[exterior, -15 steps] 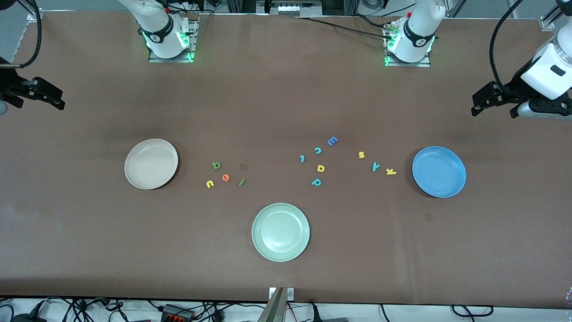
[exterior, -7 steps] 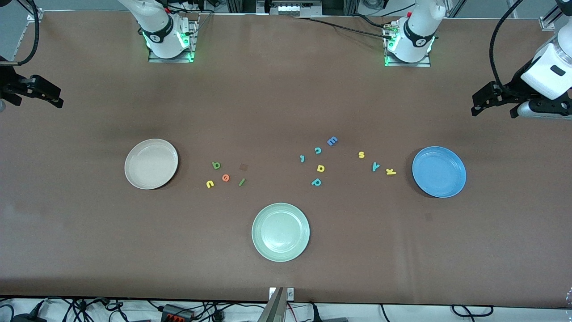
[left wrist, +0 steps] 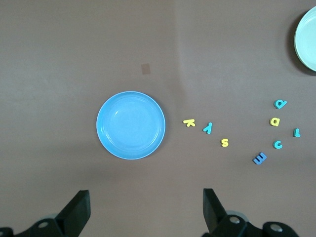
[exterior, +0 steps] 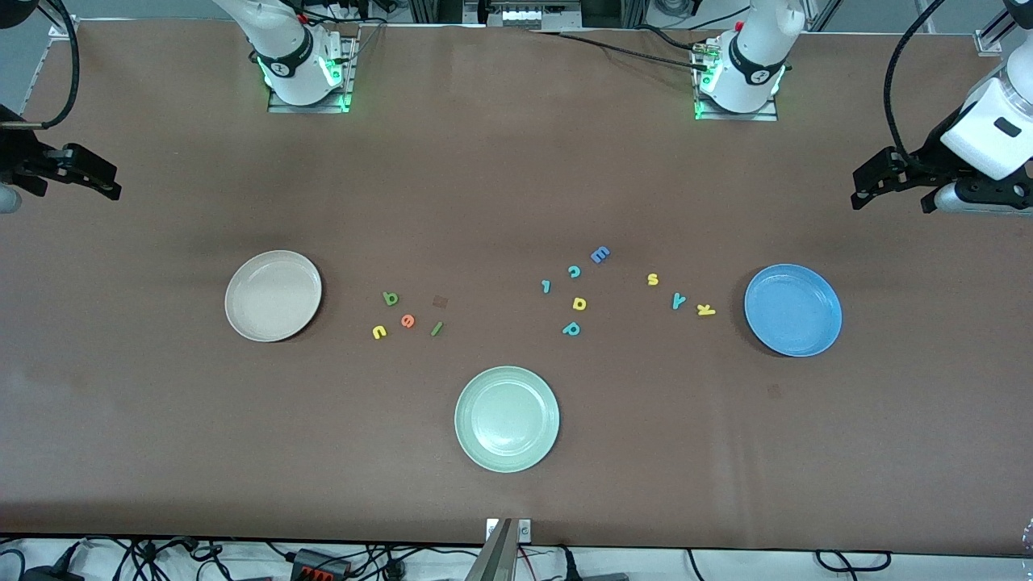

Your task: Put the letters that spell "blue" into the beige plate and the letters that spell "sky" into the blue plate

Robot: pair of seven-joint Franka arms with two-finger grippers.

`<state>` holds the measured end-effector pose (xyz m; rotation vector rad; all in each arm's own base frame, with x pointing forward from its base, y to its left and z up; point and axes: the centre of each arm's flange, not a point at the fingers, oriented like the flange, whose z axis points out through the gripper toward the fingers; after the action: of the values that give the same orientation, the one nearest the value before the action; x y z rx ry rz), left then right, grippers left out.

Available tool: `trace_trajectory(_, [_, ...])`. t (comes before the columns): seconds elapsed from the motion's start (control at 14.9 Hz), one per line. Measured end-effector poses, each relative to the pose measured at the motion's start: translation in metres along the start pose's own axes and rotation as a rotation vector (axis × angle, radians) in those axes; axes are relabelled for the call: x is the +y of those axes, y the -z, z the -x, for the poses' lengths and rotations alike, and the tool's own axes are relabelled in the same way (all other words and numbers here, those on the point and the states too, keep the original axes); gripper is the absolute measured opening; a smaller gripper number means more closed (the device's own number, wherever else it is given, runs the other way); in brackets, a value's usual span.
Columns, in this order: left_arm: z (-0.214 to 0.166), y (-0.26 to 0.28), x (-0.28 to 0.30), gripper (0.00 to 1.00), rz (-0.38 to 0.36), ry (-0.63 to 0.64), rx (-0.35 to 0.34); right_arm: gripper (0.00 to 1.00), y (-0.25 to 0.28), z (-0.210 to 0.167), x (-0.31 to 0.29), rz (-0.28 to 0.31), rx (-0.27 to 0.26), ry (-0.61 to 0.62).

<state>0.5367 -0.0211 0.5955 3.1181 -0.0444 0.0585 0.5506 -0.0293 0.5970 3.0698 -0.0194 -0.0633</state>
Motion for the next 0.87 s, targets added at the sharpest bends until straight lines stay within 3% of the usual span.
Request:
trace_trajectory(0.33, [0.000, 0.000, 0.000, 1.00, 0.000, 0.000, 0.000, 1.00, -0.034, -0.020, -0.022, 0.000, -0.048, 0.040])
trace_trajectory(0.87, [0.000, 0.000, 0.000, 1.00, 0.000, -0.001, 0.000, 1.00, -0.128, -0.061, -0.124, 0.001, -0.113, 0.188])
